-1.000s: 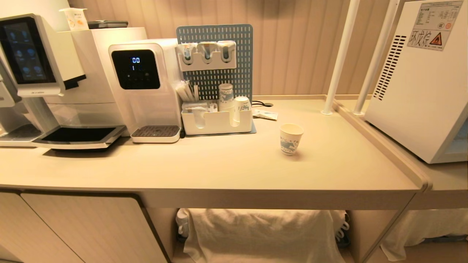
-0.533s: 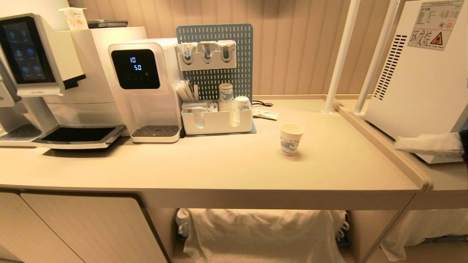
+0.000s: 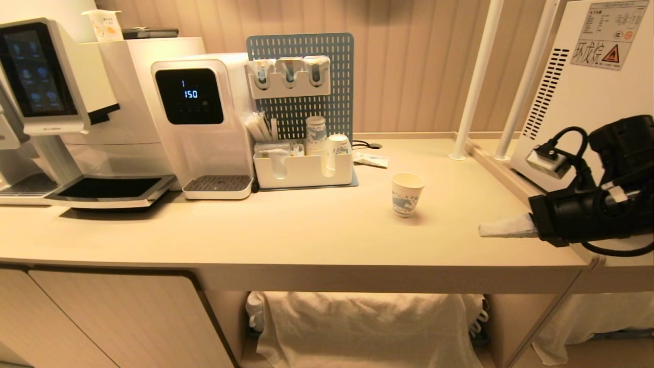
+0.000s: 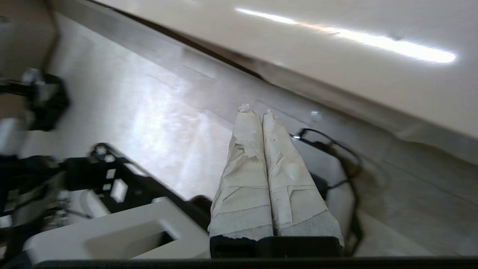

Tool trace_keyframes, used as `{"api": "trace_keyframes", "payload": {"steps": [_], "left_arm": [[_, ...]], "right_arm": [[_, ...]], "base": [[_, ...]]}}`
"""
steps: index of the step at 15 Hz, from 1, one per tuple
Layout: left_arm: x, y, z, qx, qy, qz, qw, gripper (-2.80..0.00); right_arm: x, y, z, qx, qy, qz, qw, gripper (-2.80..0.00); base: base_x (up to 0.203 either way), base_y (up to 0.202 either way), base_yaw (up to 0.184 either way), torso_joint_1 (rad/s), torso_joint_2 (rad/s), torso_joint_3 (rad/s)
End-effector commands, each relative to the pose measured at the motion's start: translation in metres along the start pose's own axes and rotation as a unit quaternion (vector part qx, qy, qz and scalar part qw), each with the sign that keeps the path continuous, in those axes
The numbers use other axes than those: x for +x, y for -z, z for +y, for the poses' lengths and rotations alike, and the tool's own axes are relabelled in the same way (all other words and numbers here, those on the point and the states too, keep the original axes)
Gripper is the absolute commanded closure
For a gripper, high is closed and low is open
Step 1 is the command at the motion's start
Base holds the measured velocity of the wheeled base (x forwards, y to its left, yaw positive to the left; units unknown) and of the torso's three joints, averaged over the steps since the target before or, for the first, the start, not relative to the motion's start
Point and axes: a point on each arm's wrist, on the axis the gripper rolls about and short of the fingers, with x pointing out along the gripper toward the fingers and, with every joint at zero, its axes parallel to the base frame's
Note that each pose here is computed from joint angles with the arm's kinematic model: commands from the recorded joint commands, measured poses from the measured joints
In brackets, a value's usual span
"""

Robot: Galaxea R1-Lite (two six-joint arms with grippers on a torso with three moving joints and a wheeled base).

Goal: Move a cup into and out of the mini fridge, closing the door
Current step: Put the paper cup in the freezer

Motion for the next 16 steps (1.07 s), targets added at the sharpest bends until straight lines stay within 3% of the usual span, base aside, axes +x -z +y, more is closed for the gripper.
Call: {"api": "trace_keyframes", "payload": {"steps": [1,6,11,12,16], "left_arm": [[0.000,0.000,0.000,0.000,0.000,0.000,1.0000,0.00],[0.000,0.000,0.000,0.000,0.000,0.001,1.0000,0.00],[0.000,0.000,0.000,0.000,0.000,0.000,1.0000,0.00],[0.000,0.000,0.000,0.000,0.000,0.000,1.0000,0.00],[0.000,0.000,0.000,0.000,0.000,0.001,1.0000,0.00]], "right_arm": [[0.029,-0.009,-0.024,-0.004,0.055,0.029,0.998,0.00],[0.064,-0.048,-0.037,-0.066,0.086,-0.033,0.994,0.00],[0.109,-0.054,-0.036,-0.089,0.077,-0.021,0.993,0.00],[0.119,-0.056,-0.034,-0.098,0.072,-0.024,0.992,-2.80],[0.139,-0.060,-0.034,-0.123,0.073,-0.052,0.988,-2.80]], "base": [[0.000,0.000,0.000,0.000,0.00,0.000],[0.000,0.000,0.000,0.000,0.00,0.000],[0.000,0.000,0.000,0.000,0.00,0.000],[0.000,0.000,0.000,0.000,0.00,0.000],[0.000,0.000,0.000,0.000,0.00,0.000]]}}
